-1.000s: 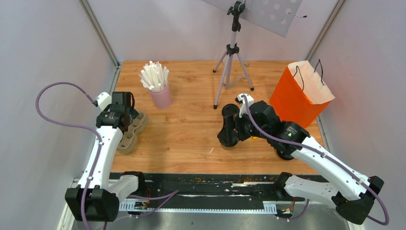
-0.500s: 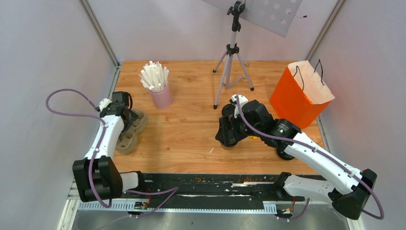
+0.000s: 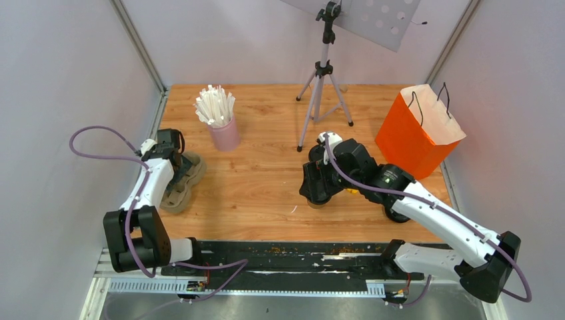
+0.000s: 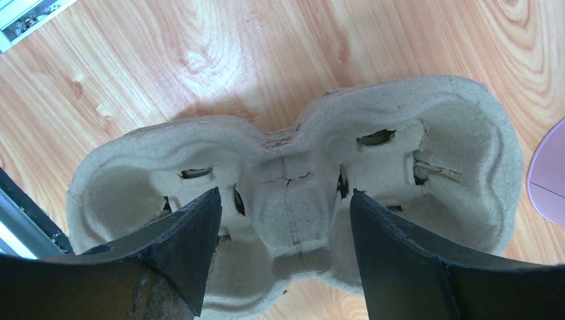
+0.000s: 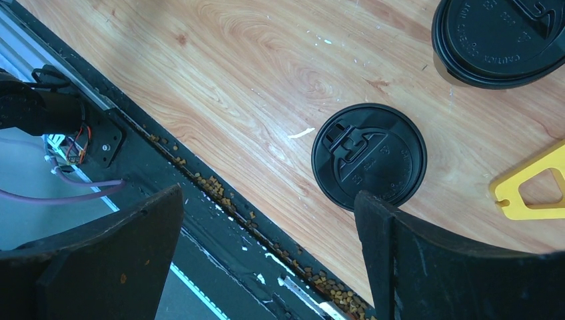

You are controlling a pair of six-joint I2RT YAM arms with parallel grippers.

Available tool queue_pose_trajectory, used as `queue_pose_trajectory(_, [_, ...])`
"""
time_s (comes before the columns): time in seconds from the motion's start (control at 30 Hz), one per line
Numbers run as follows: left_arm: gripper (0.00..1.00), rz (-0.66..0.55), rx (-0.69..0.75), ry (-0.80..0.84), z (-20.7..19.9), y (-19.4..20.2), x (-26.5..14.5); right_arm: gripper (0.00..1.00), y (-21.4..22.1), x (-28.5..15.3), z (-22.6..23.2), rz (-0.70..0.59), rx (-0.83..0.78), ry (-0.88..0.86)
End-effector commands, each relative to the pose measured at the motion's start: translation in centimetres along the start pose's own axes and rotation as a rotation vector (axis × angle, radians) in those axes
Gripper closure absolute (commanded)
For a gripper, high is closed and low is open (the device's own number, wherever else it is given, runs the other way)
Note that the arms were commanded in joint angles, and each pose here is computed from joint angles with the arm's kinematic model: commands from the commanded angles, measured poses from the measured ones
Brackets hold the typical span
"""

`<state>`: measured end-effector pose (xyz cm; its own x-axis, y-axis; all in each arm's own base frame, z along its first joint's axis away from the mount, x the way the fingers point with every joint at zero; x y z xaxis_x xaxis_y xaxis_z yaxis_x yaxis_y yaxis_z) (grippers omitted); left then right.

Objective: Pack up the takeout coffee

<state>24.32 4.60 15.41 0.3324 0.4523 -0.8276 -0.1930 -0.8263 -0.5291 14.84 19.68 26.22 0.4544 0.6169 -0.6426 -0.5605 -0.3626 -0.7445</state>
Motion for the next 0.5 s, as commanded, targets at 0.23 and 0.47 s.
queue_pose_trajectory(0.23, [0.33, -0.032, -0.009, 0.012, -0.33, -0.65, 0.3, 0.0, -0.7, 0.24, 0.02, -0.033, -0.016, 0.013])
queue_pose_trajectory(0.47, [0.46, -0.033, -0.013, 0.021, 0.0, -0.56, -0.06, 0.01, -0.51, 0.55, -0.12, -0.012, -0.017, 0.022])
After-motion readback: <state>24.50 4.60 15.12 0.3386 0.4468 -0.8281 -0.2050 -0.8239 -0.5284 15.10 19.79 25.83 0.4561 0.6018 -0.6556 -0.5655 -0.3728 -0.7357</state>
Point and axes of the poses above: each gripper's point midway between its finger pads, its own x axis out along the fingers, its own z axis along the line the jaws close on, y = z × x, the point moved 8 cm from there along -x, back along the fingers, and after that the axes turned 12 degrees about -x, right-handed, at the moved point
